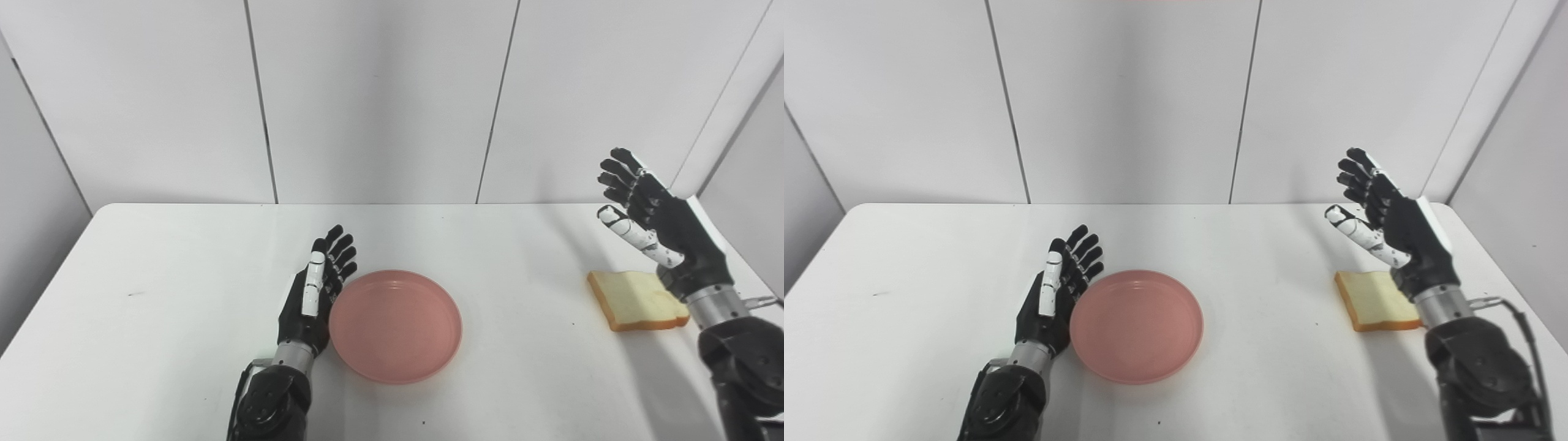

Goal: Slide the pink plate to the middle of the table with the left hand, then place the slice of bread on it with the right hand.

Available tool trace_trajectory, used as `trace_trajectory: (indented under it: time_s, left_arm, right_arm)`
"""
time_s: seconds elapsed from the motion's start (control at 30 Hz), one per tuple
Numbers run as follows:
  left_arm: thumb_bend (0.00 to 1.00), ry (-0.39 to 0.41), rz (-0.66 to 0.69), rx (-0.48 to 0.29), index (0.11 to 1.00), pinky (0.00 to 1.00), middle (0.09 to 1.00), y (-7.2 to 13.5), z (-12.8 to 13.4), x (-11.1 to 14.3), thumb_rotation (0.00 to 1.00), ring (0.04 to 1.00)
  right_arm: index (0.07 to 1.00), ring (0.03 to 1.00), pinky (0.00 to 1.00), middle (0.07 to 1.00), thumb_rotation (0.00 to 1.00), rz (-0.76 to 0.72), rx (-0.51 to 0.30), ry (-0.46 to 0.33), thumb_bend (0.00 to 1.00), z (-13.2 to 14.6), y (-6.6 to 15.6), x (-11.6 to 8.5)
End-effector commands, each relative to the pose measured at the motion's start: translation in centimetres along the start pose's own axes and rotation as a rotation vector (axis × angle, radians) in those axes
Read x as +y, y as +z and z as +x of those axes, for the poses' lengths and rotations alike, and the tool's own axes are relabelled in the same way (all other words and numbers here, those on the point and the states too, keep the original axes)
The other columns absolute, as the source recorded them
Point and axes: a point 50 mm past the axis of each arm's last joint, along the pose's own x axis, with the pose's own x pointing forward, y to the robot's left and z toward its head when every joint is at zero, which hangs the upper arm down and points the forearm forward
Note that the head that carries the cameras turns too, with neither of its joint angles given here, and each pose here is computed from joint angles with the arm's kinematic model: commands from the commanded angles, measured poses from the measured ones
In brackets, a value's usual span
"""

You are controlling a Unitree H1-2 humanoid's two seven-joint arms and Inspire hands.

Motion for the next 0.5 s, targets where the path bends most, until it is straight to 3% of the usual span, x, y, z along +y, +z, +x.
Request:
trace_trajectory:
  time_s: [0.0, 0.2, 0.33, 0.47]
  left_arm:
    - [0.67, -0.011, 0.011, -0.038, 0.904, 0.92, 0.924, 0.6, 0.5, 0.0, 0.96, 0.930]
    - [0.67, 0.001, 0.008, -0.038, 0.907, 0.92, 0.920, 0.8, 0.3, 1.0, 0.96, 0.928]
    - [0.67, 0.003, 0.019, -0.042, 0.910, 0.92, 0.921, 0.8, 0.2, 1.6, 0.97, 0.930]
    - [0.68, 0.004, 0.025, -0.040, 0.899, 0.91, 0.910, 0.9, 0.1, 1.9, 0.95, 0.924]
  right_arm:
    - [0.928, 0.897, 0.86, 0.912, 0.46, -0.123, -0.049, 0.032, 0.69, 1.2, 2.2, -3.1]
    - [0.939, 0.921, 0.88, 0.930, 0.39, -0.281, 0.031, 0.121, 0.72, 1.7, 2.5, -6.3]
    - [0.936, 0.904, 0.85, 0.921, 0.35, -0.333, 0.091, 0.152, 0.78, 2.1, 2.5, -7.4]
    - [0.932, 0.921, 0.90, 0.914, 0.28, -0.372, 0.122, 0.162, 0.81, 2.5, 2.6, -8.2]
